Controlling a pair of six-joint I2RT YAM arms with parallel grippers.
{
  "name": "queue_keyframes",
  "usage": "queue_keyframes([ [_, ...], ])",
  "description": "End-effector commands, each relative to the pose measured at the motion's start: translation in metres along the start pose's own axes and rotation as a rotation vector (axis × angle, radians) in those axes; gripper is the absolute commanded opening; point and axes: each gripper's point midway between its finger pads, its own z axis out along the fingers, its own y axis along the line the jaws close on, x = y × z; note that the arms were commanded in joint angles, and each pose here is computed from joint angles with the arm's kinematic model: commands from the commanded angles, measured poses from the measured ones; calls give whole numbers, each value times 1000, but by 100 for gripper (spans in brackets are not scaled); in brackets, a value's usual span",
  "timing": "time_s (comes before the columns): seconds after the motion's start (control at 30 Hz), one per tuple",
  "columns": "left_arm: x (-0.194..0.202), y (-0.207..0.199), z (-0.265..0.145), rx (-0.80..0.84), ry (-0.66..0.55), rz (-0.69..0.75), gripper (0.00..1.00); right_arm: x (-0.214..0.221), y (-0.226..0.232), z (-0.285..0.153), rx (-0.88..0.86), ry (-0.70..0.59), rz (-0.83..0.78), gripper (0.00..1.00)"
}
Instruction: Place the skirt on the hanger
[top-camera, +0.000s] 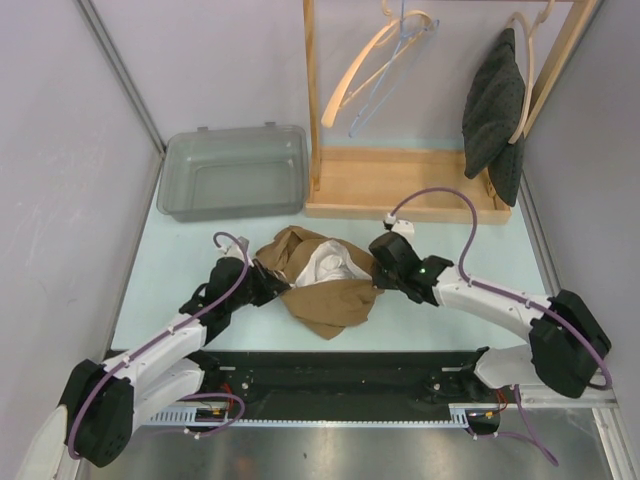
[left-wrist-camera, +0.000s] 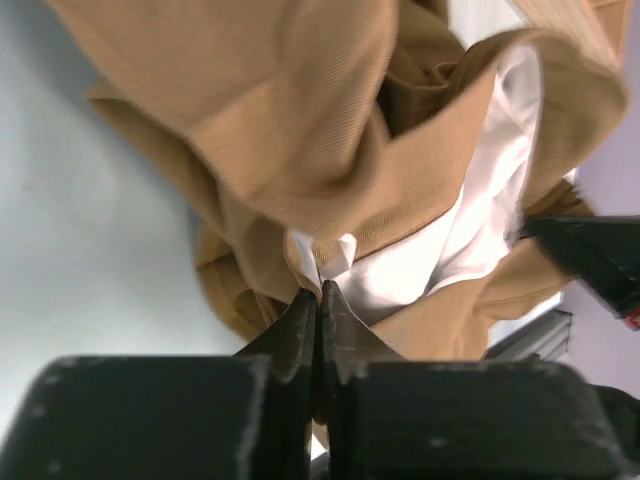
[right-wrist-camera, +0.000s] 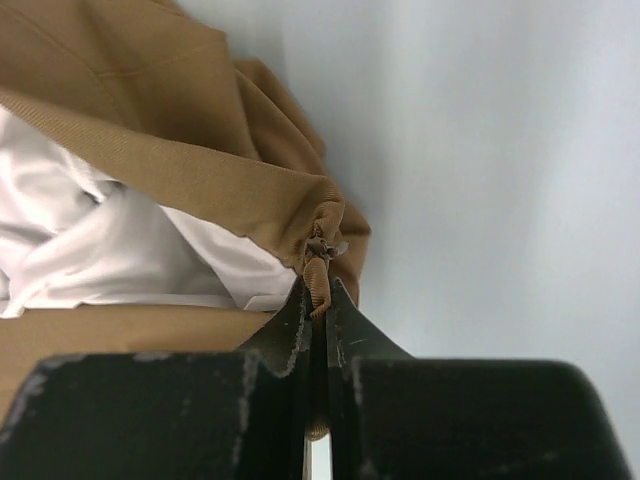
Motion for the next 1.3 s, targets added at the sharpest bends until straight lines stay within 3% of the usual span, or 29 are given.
queue_keyframes([
  [0.0, -23, -34, -2, 135, -73, 42, 0, 7, -1, -6, -81, -16, 227, 0],
  [0.33, -66, -84, -7, 256, -196, 238, 0, 35, -10, -5, -55, 20, 379, 0],
  [0.53, -62, -87, -4, 265, -165, 261, 0, 30, -4, -18, -89, -17, 362, 0],
  [0.63, -57, -80, -8, 257, -158, 262, 0, 10, 0, -30, -137, -82, 341, 25],
  [0.67, -55, -77, -9, 246, -153, 262, 0, 4, 1, -33, -147, -99, 337, 40],
  [0.7, -53, -74, -10, 240, -150, 264, 0, -2, 2, -36, -158, -124, 330, 48],
  [0.77, -50, -72, -14, 238, -146, 271, 0, -20, 6, -46, -192, -177, 281, 61],
  [0.9, -42, -65, -17, 229, -125, 276, 2, -53, 6, -66, -206, -291, 214, 76],
  [1.1, -48, -59, -25, 183, -155, 310, 67, -124, -1, -106, -193, -493, 134, 88],
  [1.2, -53, -56, -30, 149, -173, 329, 77, -164, -1, -124, -183, -584, 86, 93],
  [1.27, -57, -54, -33, 126, -187, 339, 79, -195, 3, -136, -195, -646, 53, 94],
])
